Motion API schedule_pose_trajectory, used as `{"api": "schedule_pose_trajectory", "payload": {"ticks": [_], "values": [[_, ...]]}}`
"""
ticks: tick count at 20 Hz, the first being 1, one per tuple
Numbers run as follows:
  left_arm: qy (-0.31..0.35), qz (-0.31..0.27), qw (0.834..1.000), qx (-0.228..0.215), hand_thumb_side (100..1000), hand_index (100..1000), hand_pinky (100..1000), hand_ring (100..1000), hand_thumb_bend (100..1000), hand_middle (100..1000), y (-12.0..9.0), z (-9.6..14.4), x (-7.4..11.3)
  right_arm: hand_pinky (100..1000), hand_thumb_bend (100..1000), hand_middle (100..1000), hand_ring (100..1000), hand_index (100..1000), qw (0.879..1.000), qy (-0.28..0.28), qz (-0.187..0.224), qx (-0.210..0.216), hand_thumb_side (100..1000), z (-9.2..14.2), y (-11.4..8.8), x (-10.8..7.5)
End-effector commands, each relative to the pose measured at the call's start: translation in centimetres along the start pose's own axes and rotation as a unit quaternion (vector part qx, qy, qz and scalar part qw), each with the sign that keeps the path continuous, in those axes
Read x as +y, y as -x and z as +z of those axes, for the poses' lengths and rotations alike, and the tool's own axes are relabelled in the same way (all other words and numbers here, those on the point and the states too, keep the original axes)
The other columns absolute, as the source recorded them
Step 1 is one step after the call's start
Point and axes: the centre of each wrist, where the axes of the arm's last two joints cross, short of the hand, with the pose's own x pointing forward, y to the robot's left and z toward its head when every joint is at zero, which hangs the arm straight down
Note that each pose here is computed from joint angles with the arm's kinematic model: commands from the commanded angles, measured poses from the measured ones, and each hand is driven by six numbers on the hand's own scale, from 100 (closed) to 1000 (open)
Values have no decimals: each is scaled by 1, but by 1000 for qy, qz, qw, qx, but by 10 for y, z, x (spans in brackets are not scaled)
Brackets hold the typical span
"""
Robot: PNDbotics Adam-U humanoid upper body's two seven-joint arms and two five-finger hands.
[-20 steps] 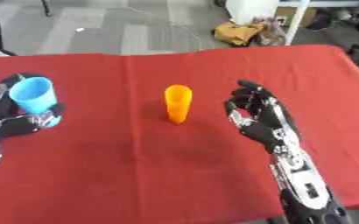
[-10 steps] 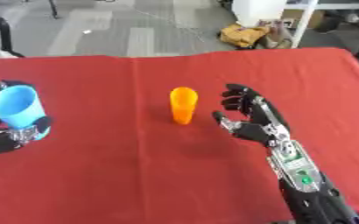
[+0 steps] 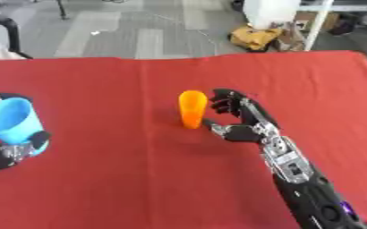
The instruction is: Pour the contents of one cup into another cup.
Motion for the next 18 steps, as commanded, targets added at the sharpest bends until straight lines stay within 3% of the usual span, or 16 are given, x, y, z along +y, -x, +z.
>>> {"api": "schedule_pose_trajectory", "payload": {"ticks": [1, 18], "values": [[8, 0, 1000, -18, 100, 690, 385, 490, 528, 508, -10, -5, -1, 774, 423, 732, 755, 867, 1000, -7, 21, -3, 100, -6, -5, -12], [18, 6, 1000, -19, 100, 691, 386, 492, 531, 509, -12, -5, -6, 832, 432, 789, 820, 878, 999, 8, 45, 29, 100, -6, 11, -17]]}}
